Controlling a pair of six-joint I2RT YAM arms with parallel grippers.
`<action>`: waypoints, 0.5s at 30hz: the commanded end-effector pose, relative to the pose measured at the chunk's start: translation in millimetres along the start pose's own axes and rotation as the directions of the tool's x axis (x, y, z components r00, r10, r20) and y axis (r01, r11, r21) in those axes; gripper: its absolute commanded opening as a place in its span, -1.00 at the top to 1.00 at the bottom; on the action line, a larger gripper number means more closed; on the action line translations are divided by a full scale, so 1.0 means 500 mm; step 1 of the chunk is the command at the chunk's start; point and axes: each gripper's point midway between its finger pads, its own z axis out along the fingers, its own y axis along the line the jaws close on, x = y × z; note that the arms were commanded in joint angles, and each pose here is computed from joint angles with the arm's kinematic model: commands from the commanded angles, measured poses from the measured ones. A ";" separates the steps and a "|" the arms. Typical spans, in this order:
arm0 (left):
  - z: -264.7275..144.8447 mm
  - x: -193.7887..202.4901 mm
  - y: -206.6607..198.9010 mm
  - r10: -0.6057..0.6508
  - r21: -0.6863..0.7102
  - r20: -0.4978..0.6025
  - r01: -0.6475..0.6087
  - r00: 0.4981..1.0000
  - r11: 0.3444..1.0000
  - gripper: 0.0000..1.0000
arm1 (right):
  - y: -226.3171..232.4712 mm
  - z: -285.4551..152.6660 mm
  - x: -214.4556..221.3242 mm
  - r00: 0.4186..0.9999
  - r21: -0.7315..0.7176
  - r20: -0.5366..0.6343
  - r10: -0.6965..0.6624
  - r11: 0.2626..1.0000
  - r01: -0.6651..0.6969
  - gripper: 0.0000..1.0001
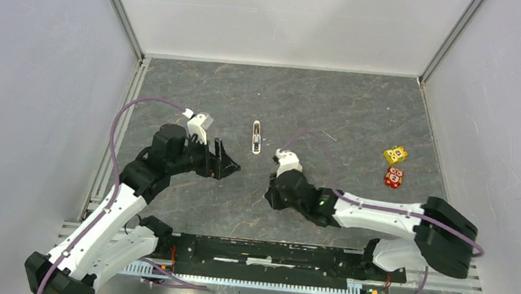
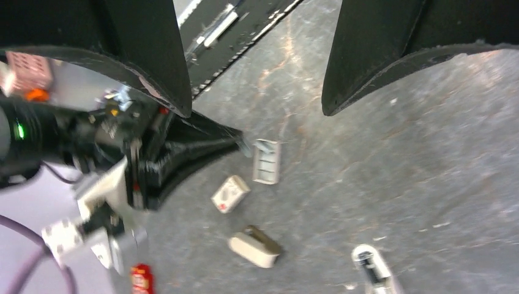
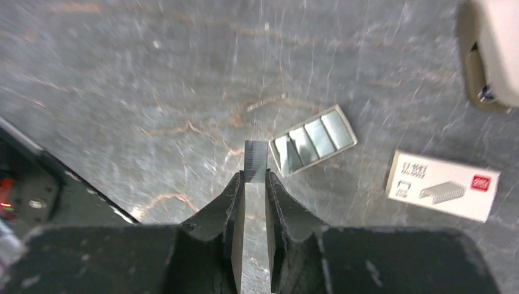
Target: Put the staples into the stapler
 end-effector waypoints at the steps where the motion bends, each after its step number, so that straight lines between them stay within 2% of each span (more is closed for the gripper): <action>1: -0.009 -0.015 -0.093 -0.087 0.283 -0.017 0.088 0.996 0.955 -0.64 | 0.034 -0.037 -0.111 0.979 -0.222 0.160 0.124 0.971 -0.086 0.58; 5: -0.007 -0.040 -0.123 -0.142 0.401 0.009 0.126 0.990 0.907 -0.62 | 0.043 -0.086 -0.184 0.940 -0.367 0.256 0.225 0.922 -0.121 0.57; 8: -0.009 -0.066 -0.160 -0.196 0.519 0.019 0.158 0.981 0.840 -0.58 | 0.057 -0.125 -0.227 0.904 -0.448 0.316 0.288 0.885 -0.126 0.56; 12: -0.014 -0.093 -0.194 -0.289 0.637 -0.006 0.226 0.957 0.737 -0.44 | 0.093 -0.171 -0.254 0.873 -0.578 0.330 0.360 0.808 -0.114 0.55; 15: -0.015 -0.106 -0.203 -0.316 0.660 -0.014 0.246 0.949 0.710 -0.38 | 0.108 -0.191 -0.264 0.859 -0.630 0.326 0.396 0.768 -0.115 0.55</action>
